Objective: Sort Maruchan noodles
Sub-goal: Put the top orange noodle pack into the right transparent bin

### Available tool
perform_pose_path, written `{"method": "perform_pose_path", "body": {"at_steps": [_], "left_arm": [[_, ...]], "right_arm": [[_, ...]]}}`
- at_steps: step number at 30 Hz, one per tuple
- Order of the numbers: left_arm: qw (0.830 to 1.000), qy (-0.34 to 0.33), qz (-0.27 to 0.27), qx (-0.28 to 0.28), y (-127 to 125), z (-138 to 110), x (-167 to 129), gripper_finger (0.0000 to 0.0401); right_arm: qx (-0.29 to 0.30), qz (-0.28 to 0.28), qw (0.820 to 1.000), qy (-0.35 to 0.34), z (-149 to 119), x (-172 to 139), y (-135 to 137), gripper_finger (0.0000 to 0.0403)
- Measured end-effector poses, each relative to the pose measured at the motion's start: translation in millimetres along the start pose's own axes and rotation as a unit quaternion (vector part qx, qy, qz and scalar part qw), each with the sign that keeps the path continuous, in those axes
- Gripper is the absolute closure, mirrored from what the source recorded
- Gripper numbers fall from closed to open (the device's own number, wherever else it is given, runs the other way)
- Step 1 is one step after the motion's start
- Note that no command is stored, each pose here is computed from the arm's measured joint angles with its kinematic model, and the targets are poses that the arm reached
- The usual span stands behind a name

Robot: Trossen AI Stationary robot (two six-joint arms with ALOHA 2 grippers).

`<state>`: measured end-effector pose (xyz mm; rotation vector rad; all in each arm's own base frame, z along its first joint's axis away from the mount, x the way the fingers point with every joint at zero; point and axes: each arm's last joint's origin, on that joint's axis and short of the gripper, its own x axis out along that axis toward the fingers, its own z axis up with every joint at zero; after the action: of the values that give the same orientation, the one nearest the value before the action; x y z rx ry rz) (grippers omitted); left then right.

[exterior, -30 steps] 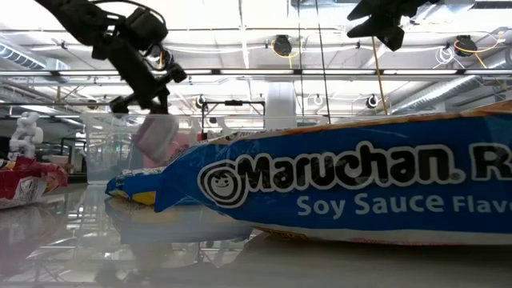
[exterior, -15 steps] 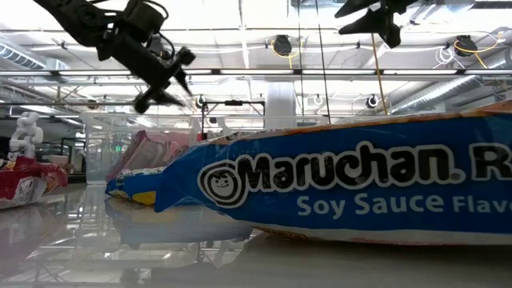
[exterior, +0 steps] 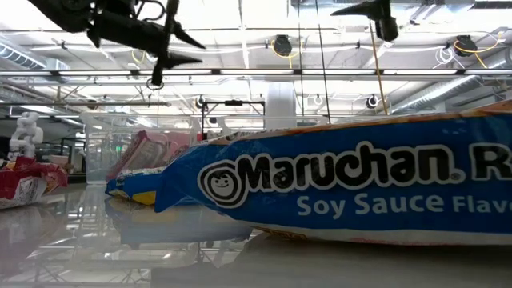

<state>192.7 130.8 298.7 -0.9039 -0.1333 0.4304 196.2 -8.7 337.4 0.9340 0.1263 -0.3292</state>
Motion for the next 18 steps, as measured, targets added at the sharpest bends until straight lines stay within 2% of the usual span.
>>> {"method": "perform_pose_path", "body": {"at_steps": [6, 13, 18], "left_arm": [[0.997, 0.077, -0.015, 0.023, -12, -10, -24, 0.0258], [0.986, 0.154, -0.02, 0.053, -27, -31, -54, 0.0258], [0.975, 0.209, -0.028, 0.067, -34, -45, -70, 0.0258]], "right_arm": [[0.02, 0.024, 0.999, 0.026, -21, 29, 11, 0.0255], [0.05, 0.022, 0.997, 0.062, -52, 66, 14, 0.0255], [0.044, 0.009, 0.996, 0.081, -58, 83, 25, 0.0255]]}}
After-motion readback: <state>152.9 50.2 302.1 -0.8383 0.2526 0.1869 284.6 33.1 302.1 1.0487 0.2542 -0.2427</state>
